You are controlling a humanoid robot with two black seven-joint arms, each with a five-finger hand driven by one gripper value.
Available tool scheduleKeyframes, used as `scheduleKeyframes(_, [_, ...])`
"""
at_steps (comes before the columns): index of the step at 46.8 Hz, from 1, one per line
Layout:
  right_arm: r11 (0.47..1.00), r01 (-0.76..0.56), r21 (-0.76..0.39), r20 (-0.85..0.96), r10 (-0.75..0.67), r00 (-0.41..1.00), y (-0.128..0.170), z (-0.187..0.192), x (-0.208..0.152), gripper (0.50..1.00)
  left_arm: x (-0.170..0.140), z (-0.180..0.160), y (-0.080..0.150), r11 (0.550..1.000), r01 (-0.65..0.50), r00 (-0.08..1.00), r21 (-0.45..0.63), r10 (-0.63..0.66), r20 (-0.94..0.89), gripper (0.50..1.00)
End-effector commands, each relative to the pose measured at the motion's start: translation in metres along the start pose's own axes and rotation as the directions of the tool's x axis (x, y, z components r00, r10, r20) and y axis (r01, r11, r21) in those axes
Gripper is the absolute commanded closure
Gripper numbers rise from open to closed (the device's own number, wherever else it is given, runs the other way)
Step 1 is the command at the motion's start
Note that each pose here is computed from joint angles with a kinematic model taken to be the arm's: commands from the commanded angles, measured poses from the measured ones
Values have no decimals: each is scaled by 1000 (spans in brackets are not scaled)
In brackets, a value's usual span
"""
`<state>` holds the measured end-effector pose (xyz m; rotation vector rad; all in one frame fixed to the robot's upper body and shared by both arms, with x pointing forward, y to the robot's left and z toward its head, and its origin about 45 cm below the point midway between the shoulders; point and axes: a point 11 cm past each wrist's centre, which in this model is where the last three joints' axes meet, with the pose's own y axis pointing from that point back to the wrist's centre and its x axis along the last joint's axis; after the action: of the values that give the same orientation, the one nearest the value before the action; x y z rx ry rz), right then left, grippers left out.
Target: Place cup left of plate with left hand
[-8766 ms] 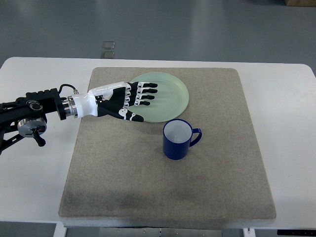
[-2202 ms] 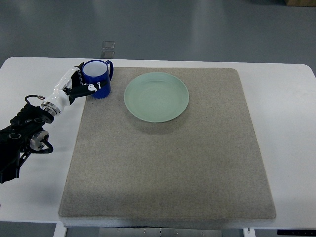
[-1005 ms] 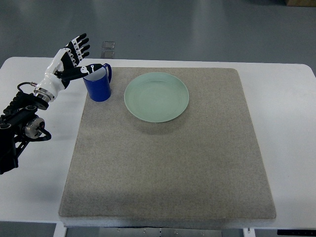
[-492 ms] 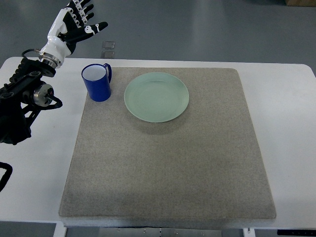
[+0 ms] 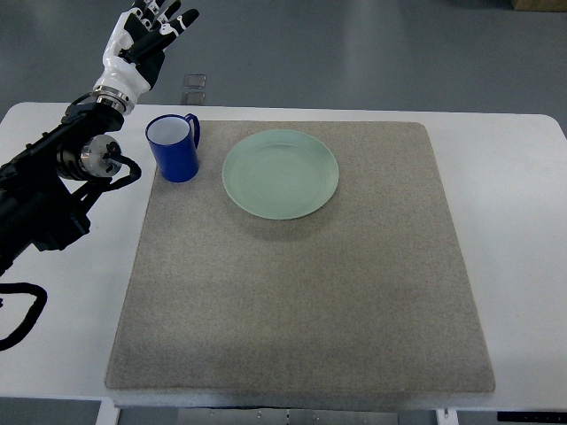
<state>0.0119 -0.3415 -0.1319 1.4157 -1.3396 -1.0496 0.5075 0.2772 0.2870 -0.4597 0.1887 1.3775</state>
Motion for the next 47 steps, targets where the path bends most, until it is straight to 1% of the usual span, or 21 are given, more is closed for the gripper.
scheduleKeyframes(1, [1000, 0, 0, 0, 0, 1000, 0, 0, 0, 568, 3, 2, 0, 1000, -26, 998, -11, 25, -60, 521])
scheduleKeyframes(9, [1000, 0, 0, 0, 0, 1000, 0, 0, 0, 568, 5, 4, -1, 999, -44, 991, -23, 41, -126, 521])
scheduleKeyframes(18, [1000, 0, 0, 0, 0, 1000, 0, 0, 0, 568, 9, 4, -1, 997, -68, 991, -22, 65, -113, 504])
scheduleKeyframes(26, [1000, 0, 0, 0, 0, 1000, 0, 0, 0, 568, 18, 2, 0, 993, -118, 989, -15, 116, -94, 504])
scheduleKeyframes(34, [1000, 0, 0, 0, 0, 1000, 0, 0, 0, 568, 20, -1, -5, 981, -192, 979, -8, 191, -73, 504])
scheduleKeyframes(47, [1000, 0, 0, 0, 0, 1000, 0, 0, 0, 568, 19, 0, -7, 980, -200, 974, -13, 197, -109, 504])
